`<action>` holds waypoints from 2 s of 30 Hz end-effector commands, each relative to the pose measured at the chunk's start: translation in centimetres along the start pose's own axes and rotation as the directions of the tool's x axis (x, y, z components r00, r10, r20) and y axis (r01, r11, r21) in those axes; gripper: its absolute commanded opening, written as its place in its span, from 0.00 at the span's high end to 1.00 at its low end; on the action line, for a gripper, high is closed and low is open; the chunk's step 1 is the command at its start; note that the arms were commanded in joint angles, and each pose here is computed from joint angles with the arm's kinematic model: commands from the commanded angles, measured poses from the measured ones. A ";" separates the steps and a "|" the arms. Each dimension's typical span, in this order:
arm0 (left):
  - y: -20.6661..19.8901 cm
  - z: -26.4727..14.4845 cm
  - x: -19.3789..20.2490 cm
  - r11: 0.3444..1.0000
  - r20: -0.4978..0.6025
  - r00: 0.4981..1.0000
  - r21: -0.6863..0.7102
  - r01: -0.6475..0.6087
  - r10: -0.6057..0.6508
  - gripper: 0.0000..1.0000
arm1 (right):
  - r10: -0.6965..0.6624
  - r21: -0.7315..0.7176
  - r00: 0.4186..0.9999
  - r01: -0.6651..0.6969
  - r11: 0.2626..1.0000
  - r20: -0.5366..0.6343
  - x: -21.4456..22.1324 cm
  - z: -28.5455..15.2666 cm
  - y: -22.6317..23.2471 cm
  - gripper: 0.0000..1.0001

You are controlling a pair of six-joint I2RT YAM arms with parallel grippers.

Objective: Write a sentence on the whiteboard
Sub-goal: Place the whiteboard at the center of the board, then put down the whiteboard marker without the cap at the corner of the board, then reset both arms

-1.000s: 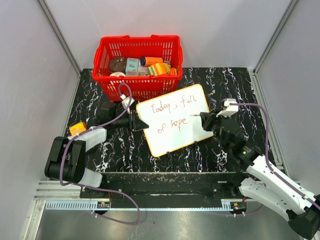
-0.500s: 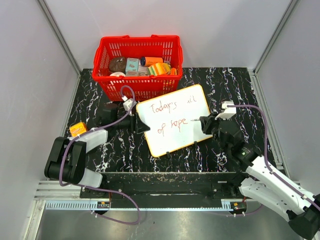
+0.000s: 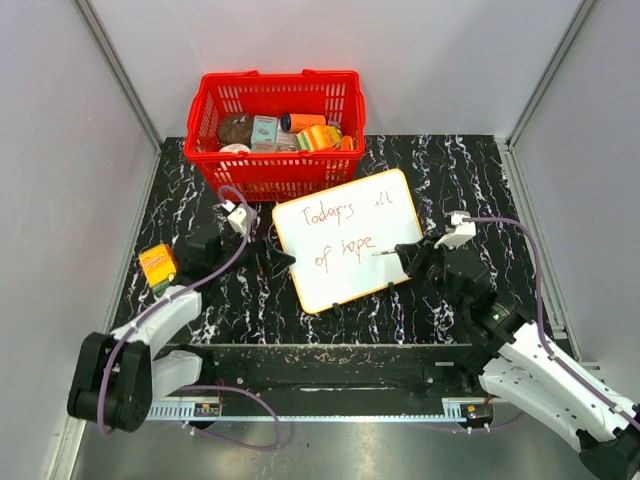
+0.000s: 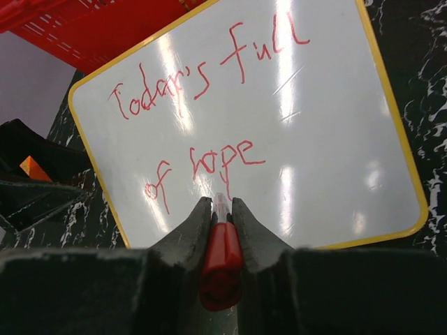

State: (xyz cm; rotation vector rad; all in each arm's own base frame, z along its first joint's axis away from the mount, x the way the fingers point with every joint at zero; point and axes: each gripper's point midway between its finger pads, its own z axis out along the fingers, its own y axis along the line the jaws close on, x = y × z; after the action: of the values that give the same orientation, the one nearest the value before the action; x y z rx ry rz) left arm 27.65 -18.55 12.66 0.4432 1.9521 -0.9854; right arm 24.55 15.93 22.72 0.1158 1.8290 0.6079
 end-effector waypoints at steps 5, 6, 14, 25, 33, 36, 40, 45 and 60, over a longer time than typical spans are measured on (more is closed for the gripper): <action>0.5 -3.6 -4.1 0.979 0.237 0.971 -0.202 0.036 0.013 0.01 | 0.229 -0.086 0.954 -0.249 0.965 -0.194 5.1 -1.9 1.4 1.00; 0.6 -3.9 -3.6 0.974 0.225 0.974 -0.218 0.060 -0.010 0.01 | 0.271 -0.066 0.935 -0.293 0.954 -0.230 6.5 -2.1 1.0 1.00; -0.9 -6.7 -5.4 0.961 0.312 0.950 -0.256 0.102 -0.018 0.01 | 0.475 0.044 0.776 -0.504 0.862 -0.416 13.8 -4.6 -0.6 1.00; -3.9 -10.3 -10.0 0.951 0.413 0.910 -0.265 0.160 -0.037 0.01 | 0.636 0.249 0.615 -0.599 0.761 -0.466 19.5 -5.3 -3.1 1.00; -5.6 -11.1 -11.3 0.966 0.440 0.898 -0.224 0.129 -0.018 0.01 | 0.686 0.300 0.585 -0.624 0.722 -0.433 20.0 -5.1 -3.8 0.60; -6.2 -10.9 -11.3 0.976 0.437 0.900 -0.193 0.104 -0.010 0.01 | 0.677 0.264 0.602 -0.633 0.728 -0.424 19.1 -4.9 -3.4 0.27; -6.5 -10.8 -11.4 0.981 0.437 0.900 -0.174 0.092 -0.007 0.01 | 0.656 0.221 0.636 -0.628 0.746 -0.406 17.7 -4.6 -2.9 0.13; -6.6 -10.5 -11.2 0.985 0.432 0.902 -0.159 0.070 0.006 0.01 | 0.599 0.159 0.706 -0.588 0.793 -0.378 15.5 -3.9 -2.2 0.01; 1.2 -9.8 -7.8 0.850 0.403 0.910 -0.442 0.286 -0.097 0.01 | 0.184 0.186 0.957 -0.143 0.972 -0.223 7.3 -0.1 -3.3 0.00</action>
State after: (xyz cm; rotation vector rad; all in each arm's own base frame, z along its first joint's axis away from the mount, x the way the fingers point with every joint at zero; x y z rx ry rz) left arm 26.02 -12.11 23.04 -0.0715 1.8018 -0.7307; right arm 19.17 18.48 11.23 0.4319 2.2589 0.8607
